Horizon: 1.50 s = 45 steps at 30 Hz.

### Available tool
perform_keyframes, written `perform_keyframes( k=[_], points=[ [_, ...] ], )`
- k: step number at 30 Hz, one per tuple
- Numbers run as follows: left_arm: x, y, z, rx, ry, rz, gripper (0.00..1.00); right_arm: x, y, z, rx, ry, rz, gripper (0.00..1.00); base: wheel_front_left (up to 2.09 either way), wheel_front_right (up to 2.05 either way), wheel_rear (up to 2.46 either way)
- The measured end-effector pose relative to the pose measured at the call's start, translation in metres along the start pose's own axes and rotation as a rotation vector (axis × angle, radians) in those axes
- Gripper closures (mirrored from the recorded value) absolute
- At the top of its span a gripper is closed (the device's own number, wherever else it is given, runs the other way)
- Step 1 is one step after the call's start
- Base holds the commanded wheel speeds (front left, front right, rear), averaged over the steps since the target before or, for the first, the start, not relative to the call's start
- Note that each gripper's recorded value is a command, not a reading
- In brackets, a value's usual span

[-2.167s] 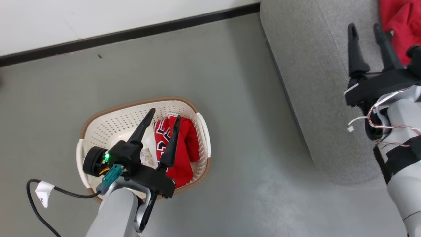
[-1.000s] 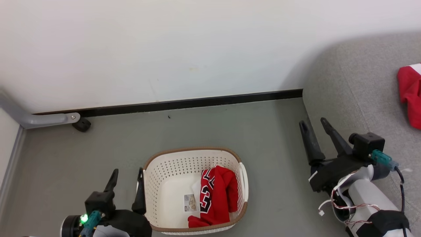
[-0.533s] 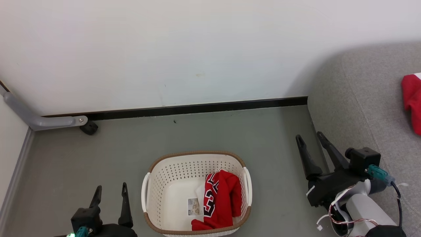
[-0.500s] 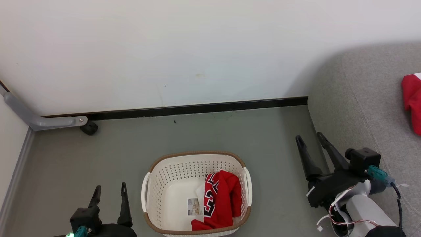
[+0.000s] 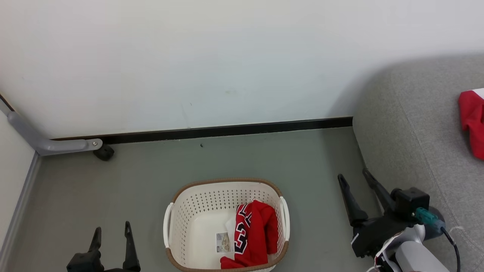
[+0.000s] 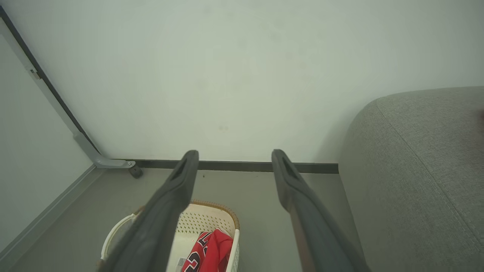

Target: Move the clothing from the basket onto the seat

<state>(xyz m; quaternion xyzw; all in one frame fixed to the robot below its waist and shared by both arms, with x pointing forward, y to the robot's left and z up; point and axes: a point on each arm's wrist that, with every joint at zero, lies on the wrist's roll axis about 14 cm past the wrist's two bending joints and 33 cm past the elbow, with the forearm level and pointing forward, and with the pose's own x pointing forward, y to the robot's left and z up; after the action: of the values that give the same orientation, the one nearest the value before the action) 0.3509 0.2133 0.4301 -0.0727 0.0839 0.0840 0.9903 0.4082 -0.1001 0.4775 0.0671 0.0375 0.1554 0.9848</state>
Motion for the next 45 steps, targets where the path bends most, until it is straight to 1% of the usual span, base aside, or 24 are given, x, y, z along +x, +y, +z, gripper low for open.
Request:
perform_keyframes(
  k=[6,19,32,45],
  points=[
    [-0.004,0.007,-0.001,-0.005,0.001,0.025,0.00,-0.006,-0.001,-0.007,-0.015,0.017,-0.011,0.00,0.00,0.00,0.00],
    [-0.009,0.008,-0.003,0.000,0.003,0.033,0.00,-0.006,0.000,-0.004,-0.040,0.008,-0.019,0.00,0.00,0.00,0.00],
    [-0.007,0.005,-0.005,0.007,0.007,0.024,0.00,-0.004,-0.001,-0.002,-0.026,-0.004,-0.033,0.00,0.00,0.00,0.00],
    [-0.002,-0.002,-0.022,0.012,0.063,-0.001,0.00,0.003,-0.011,-0.009,-0.005,0.007,-0.056,0.00,0.00,0.00,0.00]
  ],
)
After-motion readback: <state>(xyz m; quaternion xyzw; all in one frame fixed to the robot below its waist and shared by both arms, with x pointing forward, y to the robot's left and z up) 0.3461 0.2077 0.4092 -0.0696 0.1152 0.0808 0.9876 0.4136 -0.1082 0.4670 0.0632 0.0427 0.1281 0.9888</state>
